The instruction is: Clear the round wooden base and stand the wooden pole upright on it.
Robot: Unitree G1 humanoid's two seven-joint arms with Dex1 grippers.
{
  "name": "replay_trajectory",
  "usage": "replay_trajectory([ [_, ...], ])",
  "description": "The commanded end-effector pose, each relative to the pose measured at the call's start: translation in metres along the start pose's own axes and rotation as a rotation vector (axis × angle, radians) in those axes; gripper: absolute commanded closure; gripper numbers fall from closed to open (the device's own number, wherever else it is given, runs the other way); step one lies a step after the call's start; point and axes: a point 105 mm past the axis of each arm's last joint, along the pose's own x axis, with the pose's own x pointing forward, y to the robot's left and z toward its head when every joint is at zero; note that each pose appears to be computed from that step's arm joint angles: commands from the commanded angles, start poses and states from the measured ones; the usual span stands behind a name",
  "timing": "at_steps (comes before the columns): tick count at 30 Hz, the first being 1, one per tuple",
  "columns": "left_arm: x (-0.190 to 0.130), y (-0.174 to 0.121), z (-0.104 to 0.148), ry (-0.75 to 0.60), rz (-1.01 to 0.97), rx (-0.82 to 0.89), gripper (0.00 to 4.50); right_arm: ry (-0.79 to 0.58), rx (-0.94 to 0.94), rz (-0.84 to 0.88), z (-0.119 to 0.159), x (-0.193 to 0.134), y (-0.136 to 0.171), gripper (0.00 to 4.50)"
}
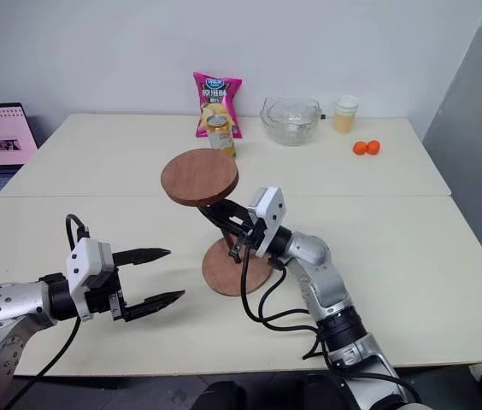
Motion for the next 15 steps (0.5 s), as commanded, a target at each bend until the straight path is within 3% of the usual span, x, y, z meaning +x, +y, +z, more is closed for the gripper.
replay_trajectory([
  [1, -0.0011, 0.0015, 0.0043, -0.004, 0.002, 0.032, 0.0, 0.065, 0.069, 0.021, -0.0191, -0.0067, 0.0085, 2.84],
  [13, -0.0014, 0.003, 0.0045, -0.012, 0.009, 0.037, 0.0, 0.052, 0.078, 0.049, -0.012, -0.0072, 0.0131, 0.02],
  [15, -0.0016, 0.0051, 0.0063, -0.021, 0.022, 0.042, 0.0, 0.063, 0.066, 0.046, -0.0118, -0.0094, 0.0108, 0.02],
])
